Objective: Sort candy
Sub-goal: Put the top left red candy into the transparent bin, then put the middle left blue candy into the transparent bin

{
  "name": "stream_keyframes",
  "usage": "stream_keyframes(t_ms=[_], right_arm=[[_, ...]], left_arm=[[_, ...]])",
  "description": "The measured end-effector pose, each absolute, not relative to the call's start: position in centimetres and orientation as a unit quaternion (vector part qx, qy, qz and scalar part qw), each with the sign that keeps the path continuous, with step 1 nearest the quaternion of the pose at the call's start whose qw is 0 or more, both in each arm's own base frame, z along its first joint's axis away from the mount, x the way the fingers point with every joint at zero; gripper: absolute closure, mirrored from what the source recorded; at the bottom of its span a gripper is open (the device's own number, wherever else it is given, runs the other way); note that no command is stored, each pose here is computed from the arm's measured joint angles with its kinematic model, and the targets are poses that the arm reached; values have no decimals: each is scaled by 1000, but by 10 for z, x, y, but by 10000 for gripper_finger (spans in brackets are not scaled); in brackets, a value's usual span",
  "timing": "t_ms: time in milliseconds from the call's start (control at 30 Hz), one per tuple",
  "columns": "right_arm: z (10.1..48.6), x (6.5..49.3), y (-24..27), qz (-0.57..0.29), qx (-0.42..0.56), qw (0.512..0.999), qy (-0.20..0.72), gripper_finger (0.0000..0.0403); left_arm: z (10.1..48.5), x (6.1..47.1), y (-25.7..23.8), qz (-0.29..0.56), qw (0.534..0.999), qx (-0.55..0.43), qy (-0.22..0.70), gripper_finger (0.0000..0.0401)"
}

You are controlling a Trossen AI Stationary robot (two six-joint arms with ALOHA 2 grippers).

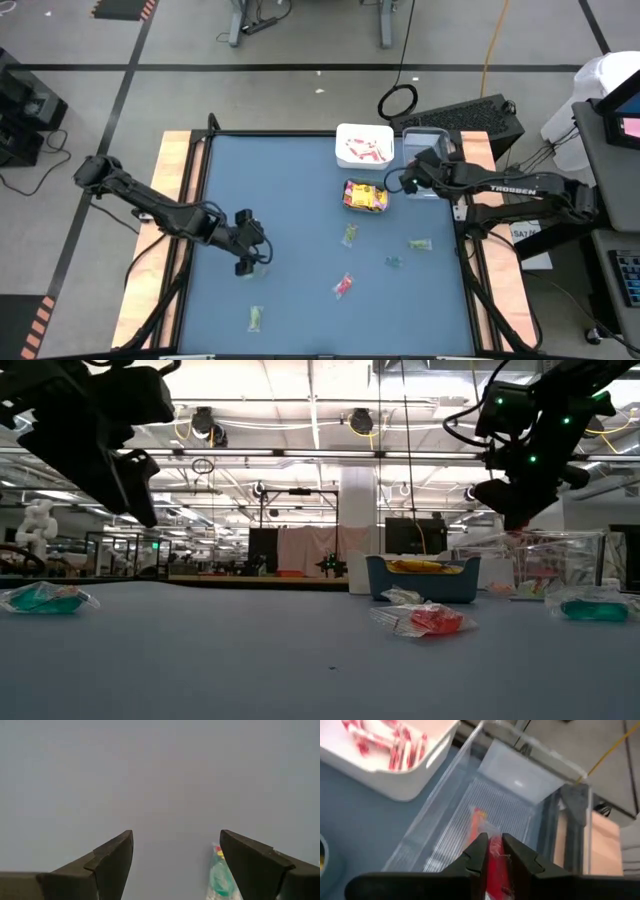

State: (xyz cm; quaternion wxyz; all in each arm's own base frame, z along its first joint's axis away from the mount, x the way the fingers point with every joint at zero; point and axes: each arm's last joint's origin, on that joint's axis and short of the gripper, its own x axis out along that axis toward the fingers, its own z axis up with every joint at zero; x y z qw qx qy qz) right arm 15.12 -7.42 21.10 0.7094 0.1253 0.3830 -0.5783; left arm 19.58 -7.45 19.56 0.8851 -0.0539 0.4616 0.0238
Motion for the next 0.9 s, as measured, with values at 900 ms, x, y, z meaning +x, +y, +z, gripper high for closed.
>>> stream_keyframes(t_ms=[900], right_arm=[[266,166,-15,-375,158,885,225,231]], left_arm=[[170,170,-94,20,864,-65,498,98]])
